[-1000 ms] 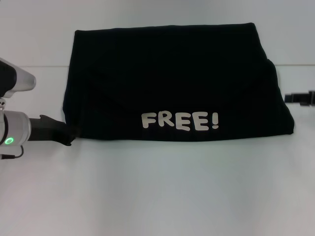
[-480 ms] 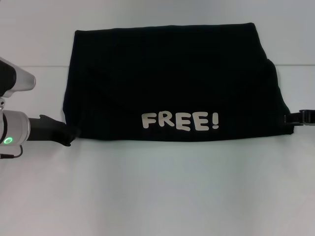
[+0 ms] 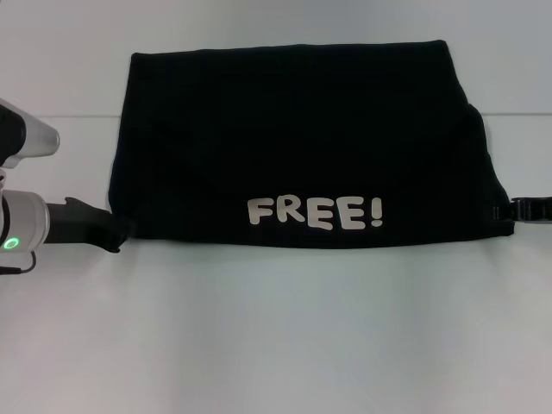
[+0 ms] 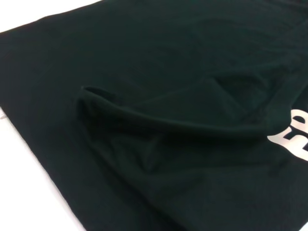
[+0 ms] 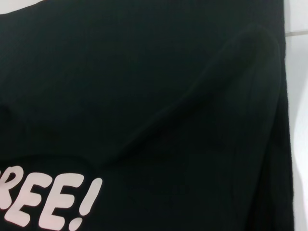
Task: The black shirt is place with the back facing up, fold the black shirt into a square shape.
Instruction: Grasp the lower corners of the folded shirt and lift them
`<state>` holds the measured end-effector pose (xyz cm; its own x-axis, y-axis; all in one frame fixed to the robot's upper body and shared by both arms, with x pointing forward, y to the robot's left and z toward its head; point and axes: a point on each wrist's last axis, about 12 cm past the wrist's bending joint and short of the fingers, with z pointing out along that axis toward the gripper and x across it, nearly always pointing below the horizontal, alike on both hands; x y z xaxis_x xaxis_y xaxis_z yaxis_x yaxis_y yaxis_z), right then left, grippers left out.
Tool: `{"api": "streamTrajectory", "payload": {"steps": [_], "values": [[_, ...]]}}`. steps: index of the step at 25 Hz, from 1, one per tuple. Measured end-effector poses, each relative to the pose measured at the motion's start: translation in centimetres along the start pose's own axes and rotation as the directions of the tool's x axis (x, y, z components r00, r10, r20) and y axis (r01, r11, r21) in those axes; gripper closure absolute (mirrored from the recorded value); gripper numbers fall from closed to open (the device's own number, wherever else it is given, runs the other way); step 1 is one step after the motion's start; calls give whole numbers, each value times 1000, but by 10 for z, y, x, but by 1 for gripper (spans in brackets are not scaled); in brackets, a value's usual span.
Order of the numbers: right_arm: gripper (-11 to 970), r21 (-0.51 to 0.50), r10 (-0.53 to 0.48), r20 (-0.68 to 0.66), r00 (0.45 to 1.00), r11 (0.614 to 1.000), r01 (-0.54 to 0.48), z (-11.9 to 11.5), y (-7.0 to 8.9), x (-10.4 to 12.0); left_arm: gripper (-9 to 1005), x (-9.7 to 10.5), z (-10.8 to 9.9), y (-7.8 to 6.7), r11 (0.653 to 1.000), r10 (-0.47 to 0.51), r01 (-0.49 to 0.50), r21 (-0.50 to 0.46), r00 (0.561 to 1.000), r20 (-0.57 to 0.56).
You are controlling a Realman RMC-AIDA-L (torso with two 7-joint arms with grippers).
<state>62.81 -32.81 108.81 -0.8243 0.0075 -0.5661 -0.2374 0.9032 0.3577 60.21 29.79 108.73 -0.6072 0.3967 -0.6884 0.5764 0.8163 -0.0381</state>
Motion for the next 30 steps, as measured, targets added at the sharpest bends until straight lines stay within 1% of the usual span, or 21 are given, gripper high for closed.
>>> {"api": "streamTrajectory", "payload": {"steps": [8, 12, 14, 15, 18, 23, 28, 30], "values": [[834, 1, -10, 5, 1000, 1000, 10, -2, -3, 1, 964, 2, 0, 0, 1000, -8, 8, -1, 1000, -2], [891, -9, -16, 2, 1000, 1000, 16, -6, -6, 4, 964, 3, -1, -2, 999, -38, 38, 19, 999, -8], [920, -42, -25, 2, 1000, 999, 25, -14, -9, 9, 964, 3, -4, -4, 997, -60, 60, 45, 998, -14], [920, -42, -25, 2, 1000, 999, 25, -14, -9, 9, 964, 3, -6, -6, 995, -71, 72, 65, 997, -18], [920, -88, -40, 0, 999, 995, 40, -27, -13, 15, 963, 4, -14, -9, 988, -93, 96, 117, 995, -29], [921, -171, -46, -28, 999, 985, 40, -48, -18, 36, 963, 13, -29, -12, 974, -116, 125, 190, 992, -57], [921, -225, -64, -63, 996, 973, 48, -64, -24, 65, 963, 31, -41, -14, 957, -148, 165, 239, 985, -87], [921, -248, -74, -71, 995, 967, 54, -72, -27, 78, 963, 39, -48, -16, 944, -155, 176, 279, 983, -96]]}}
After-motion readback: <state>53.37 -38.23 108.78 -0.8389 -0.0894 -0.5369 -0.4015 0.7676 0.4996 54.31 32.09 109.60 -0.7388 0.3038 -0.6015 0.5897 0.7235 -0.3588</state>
